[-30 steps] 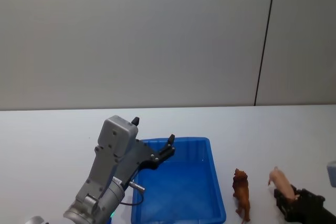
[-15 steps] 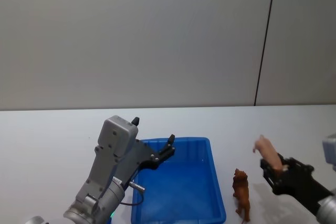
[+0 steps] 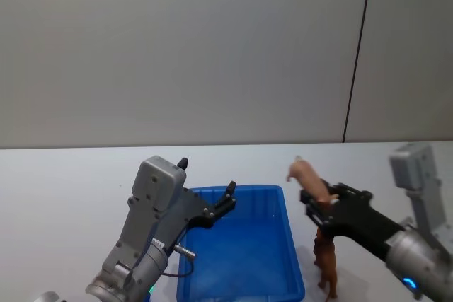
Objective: Pick up the two dolls from the table and place them into the box.
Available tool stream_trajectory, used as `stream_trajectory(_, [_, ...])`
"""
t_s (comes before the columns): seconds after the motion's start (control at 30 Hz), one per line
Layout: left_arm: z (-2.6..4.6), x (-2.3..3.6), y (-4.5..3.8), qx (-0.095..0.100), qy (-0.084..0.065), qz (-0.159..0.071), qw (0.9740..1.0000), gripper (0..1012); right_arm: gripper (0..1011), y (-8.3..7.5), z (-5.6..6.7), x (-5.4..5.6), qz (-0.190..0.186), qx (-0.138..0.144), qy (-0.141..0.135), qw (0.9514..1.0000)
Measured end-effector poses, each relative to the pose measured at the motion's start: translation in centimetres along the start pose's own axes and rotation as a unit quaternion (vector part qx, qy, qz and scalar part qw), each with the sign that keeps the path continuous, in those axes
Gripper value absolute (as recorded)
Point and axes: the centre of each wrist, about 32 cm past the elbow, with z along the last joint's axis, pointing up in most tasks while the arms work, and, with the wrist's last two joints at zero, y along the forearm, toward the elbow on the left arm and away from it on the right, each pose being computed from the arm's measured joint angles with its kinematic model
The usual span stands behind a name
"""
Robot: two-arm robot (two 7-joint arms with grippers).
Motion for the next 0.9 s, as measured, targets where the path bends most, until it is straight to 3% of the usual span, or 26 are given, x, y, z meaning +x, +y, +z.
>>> stream_trajectory(0.17, [0.0, 0.0, 0.0, 0.0, 0.0, 0.0, 1.0, 1001, 369, 2.0, 0.6, -0.6, 0.033, -0.009, 0.001, 0.9994])
stream_trajectory(0.43, [0.0, 0.0, 0.0, 0.0, 0.0, 0.0, 1.0, 1001, 634, 5.1, 0.9, -1.5, 0.077, -0.029, -0.002, 0.9966])
stream_trajectory(0.7, [0.0, 0.0, 0.0, 0.0, 0.0, 0.0, 1.0, 1001, 877, 5.8, 0.7, -1.7, 0.087, -0.032, -0.019, 0.9956])
stream_trajectory(0.9, [0.0, 0.0, 0.0, 0.0, 0.0, 0.0, 1.0, 1001, 1001, 5.2, 0.3, -1.3, 0.078, -0.029, -0.036, 0.9959])
